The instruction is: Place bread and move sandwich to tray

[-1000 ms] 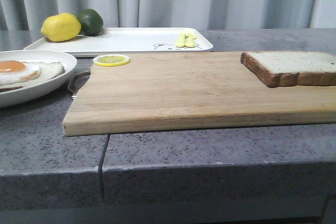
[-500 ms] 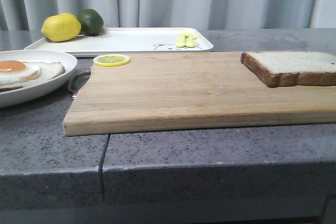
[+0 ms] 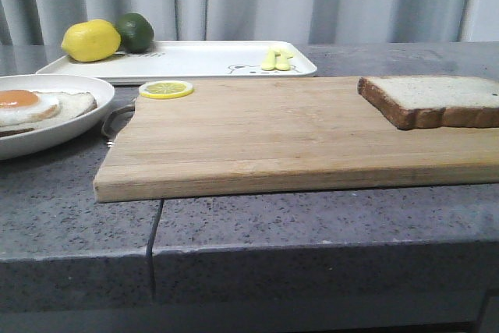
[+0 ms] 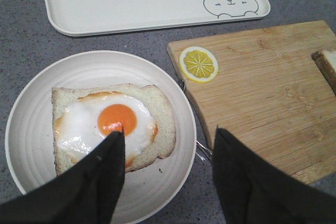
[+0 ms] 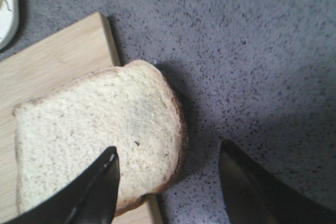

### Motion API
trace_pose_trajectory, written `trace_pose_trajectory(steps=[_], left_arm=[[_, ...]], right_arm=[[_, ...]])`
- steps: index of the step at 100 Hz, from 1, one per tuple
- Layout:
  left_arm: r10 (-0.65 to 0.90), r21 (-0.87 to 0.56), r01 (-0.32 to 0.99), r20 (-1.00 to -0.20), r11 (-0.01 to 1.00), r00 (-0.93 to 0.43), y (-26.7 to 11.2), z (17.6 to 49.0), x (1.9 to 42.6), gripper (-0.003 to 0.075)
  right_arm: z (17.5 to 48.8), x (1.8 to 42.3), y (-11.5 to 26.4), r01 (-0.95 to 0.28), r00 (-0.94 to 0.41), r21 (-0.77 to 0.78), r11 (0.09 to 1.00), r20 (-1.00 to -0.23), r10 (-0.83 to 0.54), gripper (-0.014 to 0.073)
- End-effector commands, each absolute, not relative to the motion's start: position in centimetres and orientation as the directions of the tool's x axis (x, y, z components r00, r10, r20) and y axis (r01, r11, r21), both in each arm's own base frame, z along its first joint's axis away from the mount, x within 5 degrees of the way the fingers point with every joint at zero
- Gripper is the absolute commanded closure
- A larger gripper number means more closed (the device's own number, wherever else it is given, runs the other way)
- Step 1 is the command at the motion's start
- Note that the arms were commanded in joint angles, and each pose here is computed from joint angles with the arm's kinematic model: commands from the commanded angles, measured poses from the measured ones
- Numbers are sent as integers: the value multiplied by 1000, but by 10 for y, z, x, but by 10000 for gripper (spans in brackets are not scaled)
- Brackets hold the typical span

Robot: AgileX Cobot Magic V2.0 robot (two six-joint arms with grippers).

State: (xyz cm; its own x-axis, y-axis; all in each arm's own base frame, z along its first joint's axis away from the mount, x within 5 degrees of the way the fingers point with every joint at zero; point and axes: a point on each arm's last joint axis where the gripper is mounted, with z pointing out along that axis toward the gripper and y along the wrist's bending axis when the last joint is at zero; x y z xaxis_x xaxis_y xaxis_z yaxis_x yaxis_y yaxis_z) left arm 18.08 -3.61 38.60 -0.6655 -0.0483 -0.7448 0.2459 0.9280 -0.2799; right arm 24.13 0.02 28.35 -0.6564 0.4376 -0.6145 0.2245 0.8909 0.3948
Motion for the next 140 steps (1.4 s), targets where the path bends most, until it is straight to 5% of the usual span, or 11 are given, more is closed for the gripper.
trace_pose_trajectory(steps=[1, 125, 140], left_arm=[[-84, -293, 257, -795, 921, -601, -37, 402, 181, 362], [-84, -293, 257, -795, 921, -601, -37, 402, 181, 362], [-84, -293, 257, -795, 921, -601, -37, 402, 181, 362]], right_arm=[[294, 253, -3, 218, -591, 421, 881, -661, 462, 162], [247, 289, 2, 247, -662, 494, 834, -542, 517, 162], [247, 289, 2, 247, -668, 494, 834, -536, 516, 227]])
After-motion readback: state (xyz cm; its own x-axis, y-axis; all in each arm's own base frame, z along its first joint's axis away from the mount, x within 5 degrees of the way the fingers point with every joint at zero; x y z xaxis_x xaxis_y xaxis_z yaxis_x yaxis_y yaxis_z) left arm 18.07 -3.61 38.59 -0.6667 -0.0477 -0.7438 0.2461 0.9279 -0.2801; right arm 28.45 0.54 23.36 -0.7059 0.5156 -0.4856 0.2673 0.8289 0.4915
